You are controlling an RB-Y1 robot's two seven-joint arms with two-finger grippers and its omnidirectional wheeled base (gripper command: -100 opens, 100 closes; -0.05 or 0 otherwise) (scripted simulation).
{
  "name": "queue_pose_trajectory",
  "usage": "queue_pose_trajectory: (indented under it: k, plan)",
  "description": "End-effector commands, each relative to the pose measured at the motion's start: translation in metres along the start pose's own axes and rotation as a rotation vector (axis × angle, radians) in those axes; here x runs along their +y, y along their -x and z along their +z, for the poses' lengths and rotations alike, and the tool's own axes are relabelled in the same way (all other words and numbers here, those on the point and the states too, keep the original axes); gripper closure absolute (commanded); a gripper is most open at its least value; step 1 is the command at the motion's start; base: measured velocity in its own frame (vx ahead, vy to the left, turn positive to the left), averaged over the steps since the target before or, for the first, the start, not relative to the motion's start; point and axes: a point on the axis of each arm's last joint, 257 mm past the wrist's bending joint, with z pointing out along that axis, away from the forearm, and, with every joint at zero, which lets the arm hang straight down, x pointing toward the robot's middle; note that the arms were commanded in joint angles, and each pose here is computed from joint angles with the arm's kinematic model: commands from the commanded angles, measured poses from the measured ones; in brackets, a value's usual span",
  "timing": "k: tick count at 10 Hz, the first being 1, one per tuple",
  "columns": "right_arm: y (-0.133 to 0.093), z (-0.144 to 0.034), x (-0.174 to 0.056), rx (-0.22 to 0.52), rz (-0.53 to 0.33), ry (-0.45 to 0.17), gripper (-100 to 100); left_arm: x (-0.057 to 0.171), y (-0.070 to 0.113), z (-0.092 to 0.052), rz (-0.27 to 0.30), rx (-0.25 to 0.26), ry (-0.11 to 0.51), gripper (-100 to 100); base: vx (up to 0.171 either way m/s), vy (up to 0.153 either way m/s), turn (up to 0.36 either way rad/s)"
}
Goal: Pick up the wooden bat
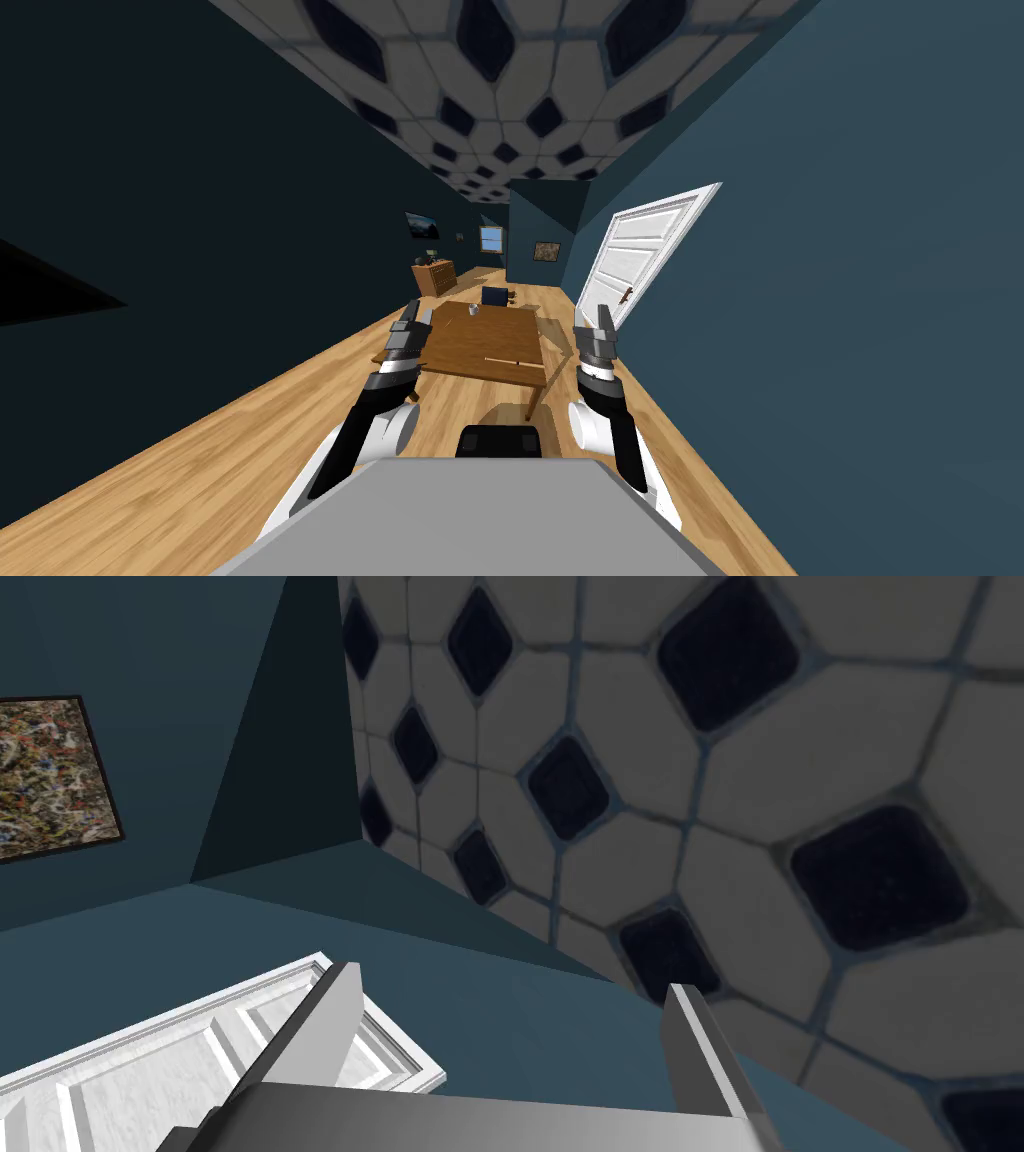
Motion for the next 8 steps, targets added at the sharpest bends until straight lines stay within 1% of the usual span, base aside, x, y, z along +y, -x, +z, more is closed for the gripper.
queue_pose_trajectory:
  k: [1, 3, 6, 7, 8]
  plan:
    - [-0.003, -0.003, -0.007, 0.033, -0.015, -0.021, -100, 0.0, 0.0, 0.0, 0.0, 0.0, 0.0, 0, -0.004, 0.016, 0.076]
    - [-0.007, -0.01, -0.023, 0.085, -0.043, -0.068, -100, 0.0, 0.0, 0.0, 0.0, 0.0, 0.0, 0, -0.011, 0.058, 0.12]
    - [-0.008, -0.029, -0.061, 0.164, -0.105, -0.175, -100, 0.0, 0.0, 0.0, 0.0, 0.0, 0.0, 0, 0.009, 0.105, 0.185]
    - [-0.008, -0.029, -0.061, 0.171, -0.107, -0.176, -100, 0.0, 0.0, 0.0, 0.0, 0.0, 0.0, 0, 0.005, 0.071, 0.055]
    - [-0.007, -0.038, -0.076, 0.201, -0.134, -0.219, -100, 0.0, 0.0, 0.0, 0.0, 0.0, 0.0, 0, 0.001, 0.072, 0.151]
